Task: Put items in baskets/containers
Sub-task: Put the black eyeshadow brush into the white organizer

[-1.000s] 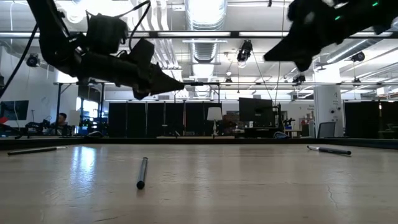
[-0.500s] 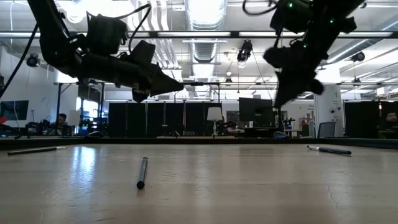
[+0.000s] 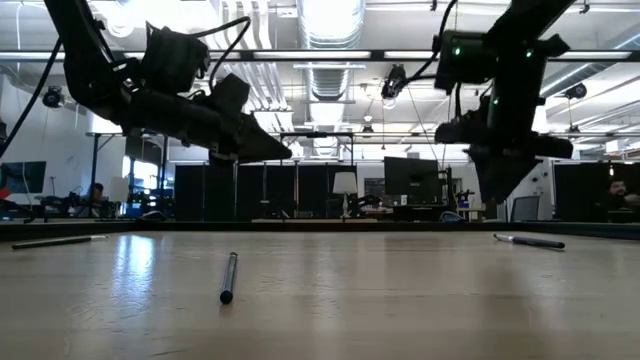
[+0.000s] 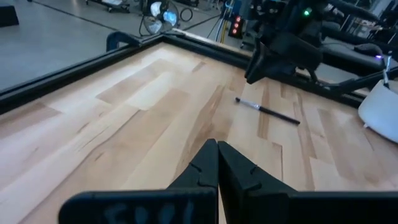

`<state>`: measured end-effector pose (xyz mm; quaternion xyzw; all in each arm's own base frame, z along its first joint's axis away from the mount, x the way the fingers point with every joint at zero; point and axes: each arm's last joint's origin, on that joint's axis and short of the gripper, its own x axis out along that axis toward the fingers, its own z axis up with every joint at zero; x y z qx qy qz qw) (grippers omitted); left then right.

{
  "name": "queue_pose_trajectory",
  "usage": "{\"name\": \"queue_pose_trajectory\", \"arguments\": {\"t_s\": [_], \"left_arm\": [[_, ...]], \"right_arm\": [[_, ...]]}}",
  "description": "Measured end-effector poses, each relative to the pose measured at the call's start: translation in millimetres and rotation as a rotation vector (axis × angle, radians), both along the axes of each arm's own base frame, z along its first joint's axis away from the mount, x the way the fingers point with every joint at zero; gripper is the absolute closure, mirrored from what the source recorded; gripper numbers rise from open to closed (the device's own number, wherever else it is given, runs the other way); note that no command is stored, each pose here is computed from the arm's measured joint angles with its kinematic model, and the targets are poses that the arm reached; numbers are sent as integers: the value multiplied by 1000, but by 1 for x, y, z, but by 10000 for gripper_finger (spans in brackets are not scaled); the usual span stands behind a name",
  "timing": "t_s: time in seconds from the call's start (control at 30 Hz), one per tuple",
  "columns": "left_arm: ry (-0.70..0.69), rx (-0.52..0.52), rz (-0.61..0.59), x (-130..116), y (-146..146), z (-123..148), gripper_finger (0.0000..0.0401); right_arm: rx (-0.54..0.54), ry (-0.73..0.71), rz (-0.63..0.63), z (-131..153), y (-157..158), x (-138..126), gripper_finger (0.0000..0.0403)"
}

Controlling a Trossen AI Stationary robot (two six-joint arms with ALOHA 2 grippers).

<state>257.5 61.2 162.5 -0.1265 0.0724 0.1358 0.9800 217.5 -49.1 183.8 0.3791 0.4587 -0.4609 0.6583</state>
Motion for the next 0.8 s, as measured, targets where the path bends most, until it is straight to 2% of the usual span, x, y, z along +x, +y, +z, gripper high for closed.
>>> {"name": "queue_pose_trajectory", "arguments": {"t_s": [0.13,0.27,0.57,0.8], "left_arm": [[10,-3,0,0,0,-1,401],[10,-3,0,0,0,-1,401],[10,-4,0,0,0,-1,401],[10,-4,0,0,0,-1,401]], "right_arm": [[28,44,-39,-10,-10,2,287],[51,90,-59,-22,-17,4,284],[116,83,-48,-41,-20,16,322],[125,120,-21,-51,-21,19,358]]}}
